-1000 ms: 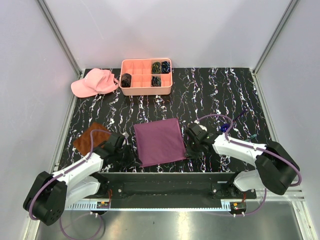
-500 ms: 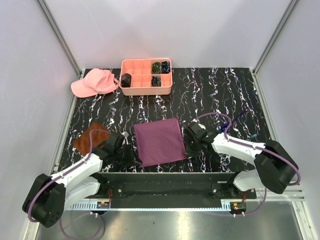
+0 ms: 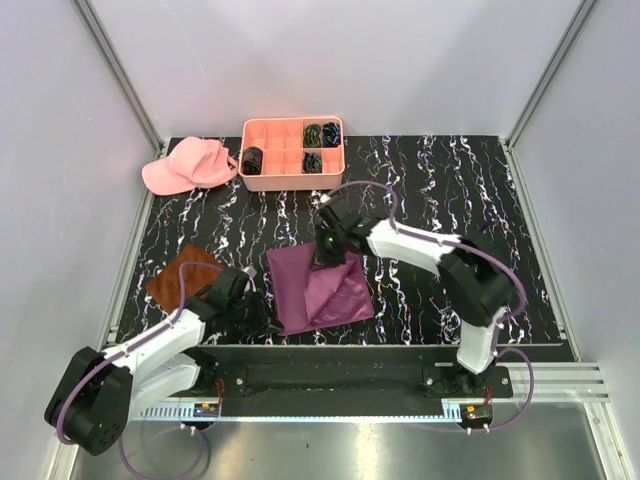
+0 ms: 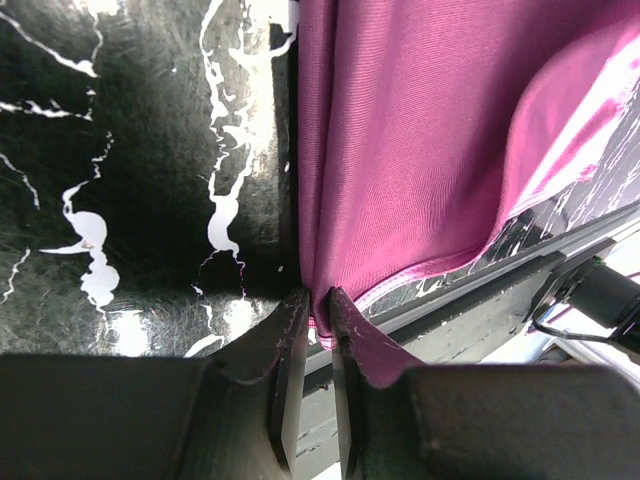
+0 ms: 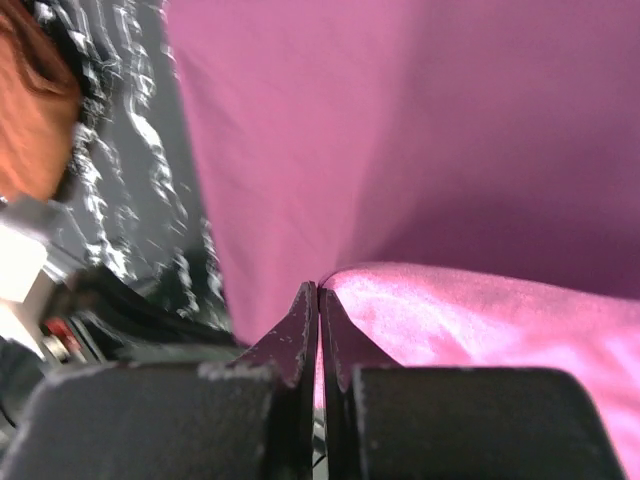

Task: Fold the napkin into a case and place the utensils inside
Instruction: Fold the top corner of the square-folded napkin at the center of the board.

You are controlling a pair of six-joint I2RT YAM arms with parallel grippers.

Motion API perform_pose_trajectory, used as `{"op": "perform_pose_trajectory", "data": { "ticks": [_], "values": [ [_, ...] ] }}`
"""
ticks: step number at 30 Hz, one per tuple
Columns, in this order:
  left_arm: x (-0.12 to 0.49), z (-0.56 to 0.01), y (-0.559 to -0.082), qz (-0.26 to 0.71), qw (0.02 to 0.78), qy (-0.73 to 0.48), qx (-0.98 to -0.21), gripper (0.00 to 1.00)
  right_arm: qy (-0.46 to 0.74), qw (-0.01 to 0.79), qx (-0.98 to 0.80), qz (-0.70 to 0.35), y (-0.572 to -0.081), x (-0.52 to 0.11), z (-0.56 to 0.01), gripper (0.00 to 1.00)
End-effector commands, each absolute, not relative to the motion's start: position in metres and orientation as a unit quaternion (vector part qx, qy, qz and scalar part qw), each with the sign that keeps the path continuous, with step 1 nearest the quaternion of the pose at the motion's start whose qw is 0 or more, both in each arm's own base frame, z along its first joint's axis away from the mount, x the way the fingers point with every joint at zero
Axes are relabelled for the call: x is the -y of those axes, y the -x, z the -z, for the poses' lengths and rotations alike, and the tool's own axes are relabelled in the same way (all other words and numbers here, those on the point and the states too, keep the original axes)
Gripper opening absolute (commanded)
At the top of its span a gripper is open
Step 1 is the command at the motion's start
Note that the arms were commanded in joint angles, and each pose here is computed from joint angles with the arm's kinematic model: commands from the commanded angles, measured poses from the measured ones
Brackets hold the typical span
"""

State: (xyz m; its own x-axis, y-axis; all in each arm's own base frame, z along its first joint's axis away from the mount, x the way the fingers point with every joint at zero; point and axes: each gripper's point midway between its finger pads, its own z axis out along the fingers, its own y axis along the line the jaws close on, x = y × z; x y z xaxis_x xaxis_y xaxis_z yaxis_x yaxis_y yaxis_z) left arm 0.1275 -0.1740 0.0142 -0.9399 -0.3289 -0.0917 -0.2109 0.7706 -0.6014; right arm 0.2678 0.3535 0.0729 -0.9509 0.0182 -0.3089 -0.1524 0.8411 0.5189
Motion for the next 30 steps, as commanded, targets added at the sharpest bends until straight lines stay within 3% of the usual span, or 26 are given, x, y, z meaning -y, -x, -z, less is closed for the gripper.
{"op": "perform_pose_trajectory", "data": {
  "ticks": [1,12,30],
  "values": [
    [0.169,-0.007,-0.129,0.297,0.110,0.152,-0.936,0.20,0.086,0.159,-0.922,-0.342,-0.288,-0.406,-0.093,0.00],
    [0.167,-0.002,-0.126,0.292,0.106,0.153,-0.938,0.18,0.106,0.141,-0.913,-0.368,-0.312,-0.448,-0.075,0.00],
    [0.167,-0.002,-0.124,0.296,0.107,0.155,-0.936,0.18,0.103,0.140,-0.911,-0.375,-0.330,-0.466,-0.062,0.00]
  ]
}}
